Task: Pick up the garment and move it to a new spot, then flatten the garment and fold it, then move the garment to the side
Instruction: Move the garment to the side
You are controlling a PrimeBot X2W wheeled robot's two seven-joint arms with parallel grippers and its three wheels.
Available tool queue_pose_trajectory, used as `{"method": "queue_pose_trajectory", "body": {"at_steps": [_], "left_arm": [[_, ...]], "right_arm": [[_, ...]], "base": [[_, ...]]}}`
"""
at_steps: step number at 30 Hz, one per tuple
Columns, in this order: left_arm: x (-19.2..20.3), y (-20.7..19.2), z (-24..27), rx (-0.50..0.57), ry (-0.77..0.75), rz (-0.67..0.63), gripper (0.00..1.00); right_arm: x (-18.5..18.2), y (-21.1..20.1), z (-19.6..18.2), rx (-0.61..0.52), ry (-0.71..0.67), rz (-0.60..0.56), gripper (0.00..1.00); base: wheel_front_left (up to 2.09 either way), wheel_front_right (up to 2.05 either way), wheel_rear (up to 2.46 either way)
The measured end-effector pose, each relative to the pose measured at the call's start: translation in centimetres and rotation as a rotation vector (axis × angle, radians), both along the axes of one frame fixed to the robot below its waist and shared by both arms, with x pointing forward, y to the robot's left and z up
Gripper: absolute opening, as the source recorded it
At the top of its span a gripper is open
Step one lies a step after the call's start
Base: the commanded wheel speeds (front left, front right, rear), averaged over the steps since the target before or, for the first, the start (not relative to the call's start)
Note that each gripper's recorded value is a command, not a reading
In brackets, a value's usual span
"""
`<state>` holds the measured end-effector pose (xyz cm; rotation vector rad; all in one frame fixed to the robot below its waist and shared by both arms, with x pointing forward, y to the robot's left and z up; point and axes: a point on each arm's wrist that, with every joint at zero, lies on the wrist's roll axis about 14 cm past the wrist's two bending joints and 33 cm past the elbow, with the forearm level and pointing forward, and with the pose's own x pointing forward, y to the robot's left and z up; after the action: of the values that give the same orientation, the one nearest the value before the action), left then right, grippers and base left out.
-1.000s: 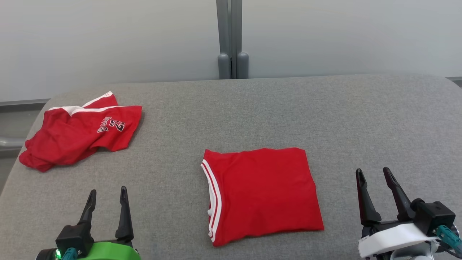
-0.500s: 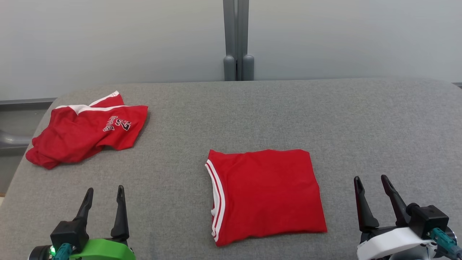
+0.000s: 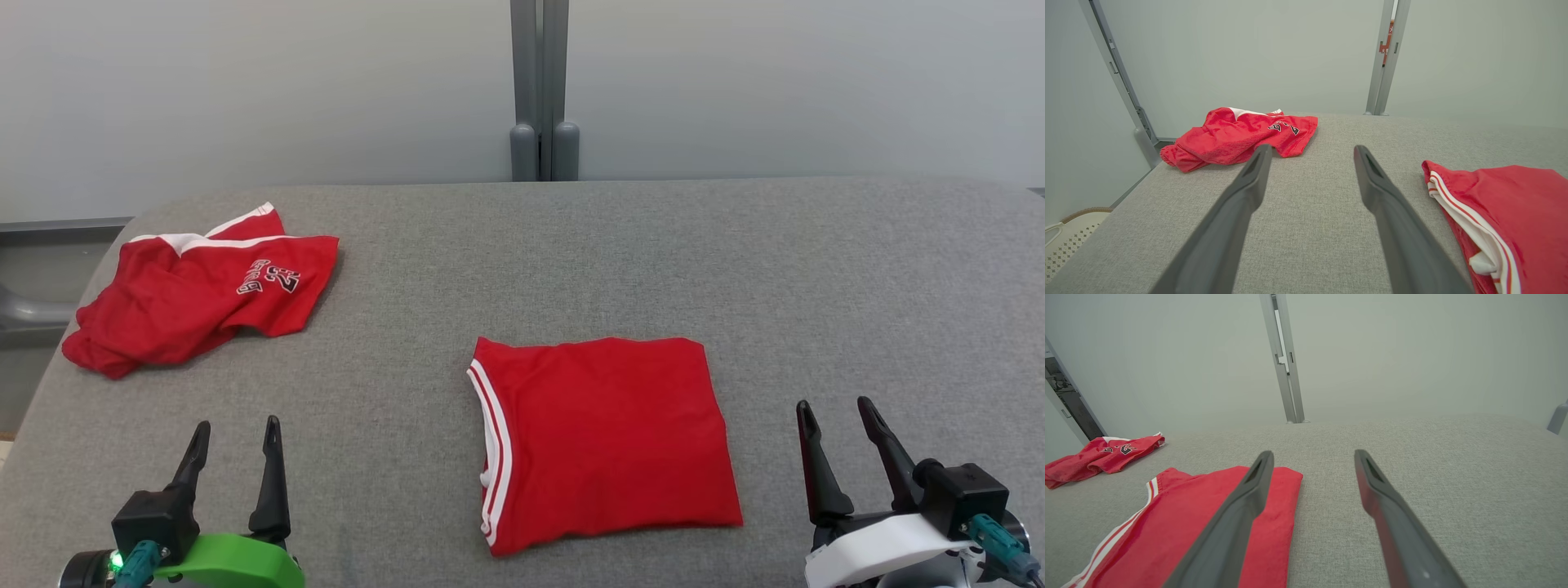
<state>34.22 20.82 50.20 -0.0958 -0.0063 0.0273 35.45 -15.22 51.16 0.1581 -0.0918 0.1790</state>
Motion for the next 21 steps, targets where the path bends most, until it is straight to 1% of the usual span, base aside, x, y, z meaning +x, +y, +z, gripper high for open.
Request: {"method": "queue_pose_trajectory", "body": {"at_steps": [21], "left_arm": [[-0.21,0.40,-0.04,0.004,0.005,0.014,1.00]], "right_arm": [[0.00,0.44,-0.16,-0.006,0.005,0.011,1.00]], "base": [[0.00,0.00,0.00]]}}
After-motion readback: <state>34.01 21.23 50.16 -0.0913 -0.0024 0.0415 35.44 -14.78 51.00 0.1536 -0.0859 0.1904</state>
